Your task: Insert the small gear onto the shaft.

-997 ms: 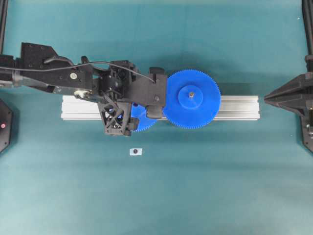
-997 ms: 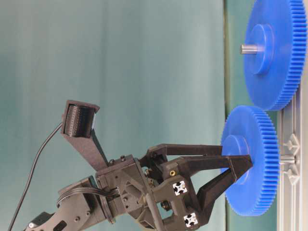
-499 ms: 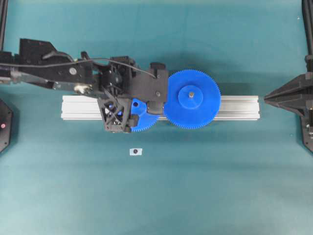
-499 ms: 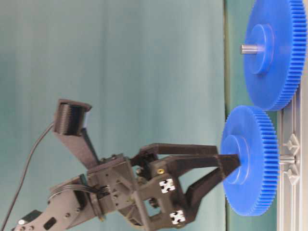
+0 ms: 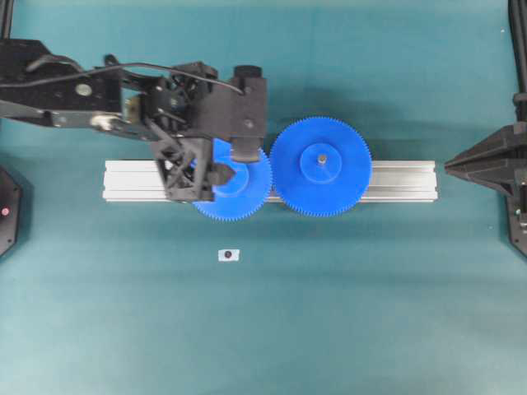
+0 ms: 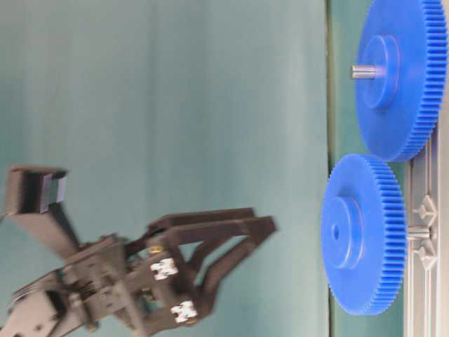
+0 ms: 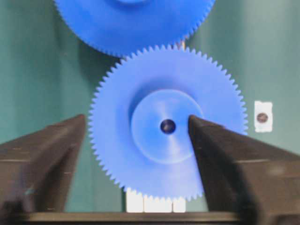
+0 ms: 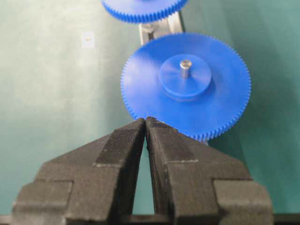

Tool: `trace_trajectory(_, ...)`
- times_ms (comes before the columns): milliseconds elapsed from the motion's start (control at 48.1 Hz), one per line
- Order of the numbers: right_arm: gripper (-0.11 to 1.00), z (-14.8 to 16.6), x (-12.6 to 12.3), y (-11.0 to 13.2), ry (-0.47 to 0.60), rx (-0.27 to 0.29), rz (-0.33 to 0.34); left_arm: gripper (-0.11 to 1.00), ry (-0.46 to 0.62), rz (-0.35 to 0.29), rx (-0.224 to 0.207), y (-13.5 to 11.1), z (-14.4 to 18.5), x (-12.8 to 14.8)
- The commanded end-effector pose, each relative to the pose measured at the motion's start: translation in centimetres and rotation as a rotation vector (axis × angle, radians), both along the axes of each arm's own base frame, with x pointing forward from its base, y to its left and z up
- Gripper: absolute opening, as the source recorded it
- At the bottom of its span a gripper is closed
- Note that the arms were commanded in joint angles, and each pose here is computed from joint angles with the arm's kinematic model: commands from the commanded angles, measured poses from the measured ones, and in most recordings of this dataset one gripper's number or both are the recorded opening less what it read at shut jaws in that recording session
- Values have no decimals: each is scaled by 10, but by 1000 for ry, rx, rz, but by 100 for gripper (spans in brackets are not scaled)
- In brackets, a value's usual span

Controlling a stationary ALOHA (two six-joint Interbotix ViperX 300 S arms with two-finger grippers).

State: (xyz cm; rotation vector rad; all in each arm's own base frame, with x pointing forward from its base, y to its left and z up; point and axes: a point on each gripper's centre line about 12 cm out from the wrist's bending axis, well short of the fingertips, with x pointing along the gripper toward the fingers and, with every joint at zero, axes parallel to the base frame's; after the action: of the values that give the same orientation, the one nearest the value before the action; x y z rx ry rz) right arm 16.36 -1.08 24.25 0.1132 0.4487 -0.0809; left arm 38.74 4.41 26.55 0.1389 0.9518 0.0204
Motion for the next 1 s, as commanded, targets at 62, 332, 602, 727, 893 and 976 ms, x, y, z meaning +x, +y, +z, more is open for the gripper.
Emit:
trace_trajectory(62,21,4,2,0,-14,9,-6,46,-51,-10,13,0,18,-8)
trace_trajectory(332,21,5,2,0,-17,8,-5,20,-60,-8,11,0,1,-7)
trace_trajectory(602,21,4,2,0,-16,9,-5,37,-57,6,3,2,-30,-7)
trace_trajectory(727,21,5,2,0,-17,8,-6,50,-9,28,-18,2,-49,-7)
trace_trajectory(893,21,4,2,0,-16,9,-5,70,53,57,-43,3,-74,-4)
trace_trajectory(976,21,3,2,0,-15,11,-7,80,70,59,-45,4,-82,-2)
